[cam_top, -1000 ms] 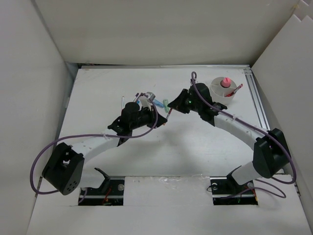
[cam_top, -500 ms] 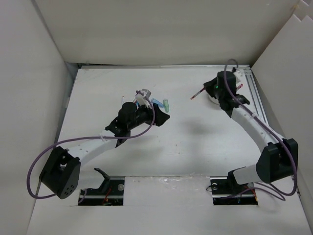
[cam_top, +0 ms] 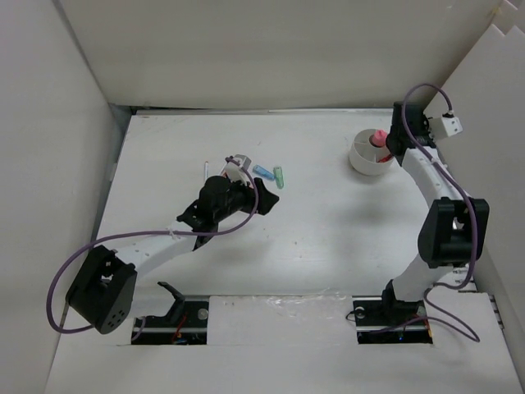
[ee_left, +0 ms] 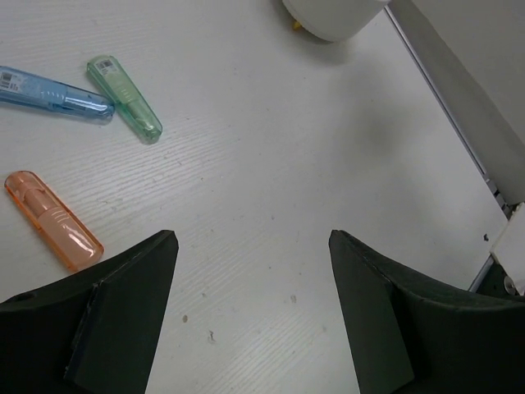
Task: Sort the stationery into containers
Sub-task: Place the pen in the storage box.
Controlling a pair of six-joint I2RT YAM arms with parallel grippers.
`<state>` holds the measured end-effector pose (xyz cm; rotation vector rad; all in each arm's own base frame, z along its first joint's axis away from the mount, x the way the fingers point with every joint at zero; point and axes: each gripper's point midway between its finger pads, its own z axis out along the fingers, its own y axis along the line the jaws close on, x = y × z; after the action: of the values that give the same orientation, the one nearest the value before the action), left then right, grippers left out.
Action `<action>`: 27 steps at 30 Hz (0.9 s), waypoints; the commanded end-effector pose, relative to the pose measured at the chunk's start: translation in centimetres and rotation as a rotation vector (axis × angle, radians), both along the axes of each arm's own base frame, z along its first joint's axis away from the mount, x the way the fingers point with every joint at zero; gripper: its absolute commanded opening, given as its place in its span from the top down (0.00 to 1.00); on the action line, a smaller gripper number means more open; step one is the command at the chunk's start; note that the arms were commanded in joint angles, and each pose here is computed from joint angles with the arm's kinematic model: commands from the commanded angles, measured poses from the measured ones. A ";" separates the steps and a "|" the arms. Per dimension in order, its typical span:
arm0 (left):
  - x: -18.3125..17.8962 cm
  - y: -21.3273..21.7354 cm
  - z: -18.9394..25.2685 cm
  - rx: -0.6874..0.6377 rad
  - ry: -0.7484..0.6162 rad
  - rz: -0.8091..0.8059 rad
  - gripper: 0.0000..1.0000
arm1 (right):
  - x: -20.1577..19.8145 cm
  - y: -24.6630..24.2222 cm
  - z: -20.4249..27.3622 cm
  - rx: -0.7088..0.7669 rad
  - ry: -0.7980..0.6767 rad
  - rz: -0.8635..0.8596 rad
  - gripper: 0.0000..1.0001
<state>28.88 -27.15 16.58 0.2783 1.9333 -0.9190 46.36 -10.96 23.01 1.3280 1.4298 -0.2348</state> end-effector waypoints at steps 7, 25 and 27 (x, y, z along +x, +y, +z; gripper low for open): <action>0.2 1.4 0.5 0.012 -0.022 0.071 0.29 | 1.4 -1.9 0.4 -0.124 0.076 -0.117 0.98; 1.7 2.9 -0.5 0.068 -0.006 0.183 0.29 | 2.5 1.4 -2.5 -0.102 0.116 -0.047 0.55; 2.0 2.8 -0.4 0.063 -0.001 0.195 0.29 | 2.1 1.5 -1.2 -0.094 0.092 -0.041 0.48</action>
<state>30.06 -24.46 14.95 0.1585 1.9889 -0.7444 48.56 -9.68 18.11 1.2782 1.5182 -0.4502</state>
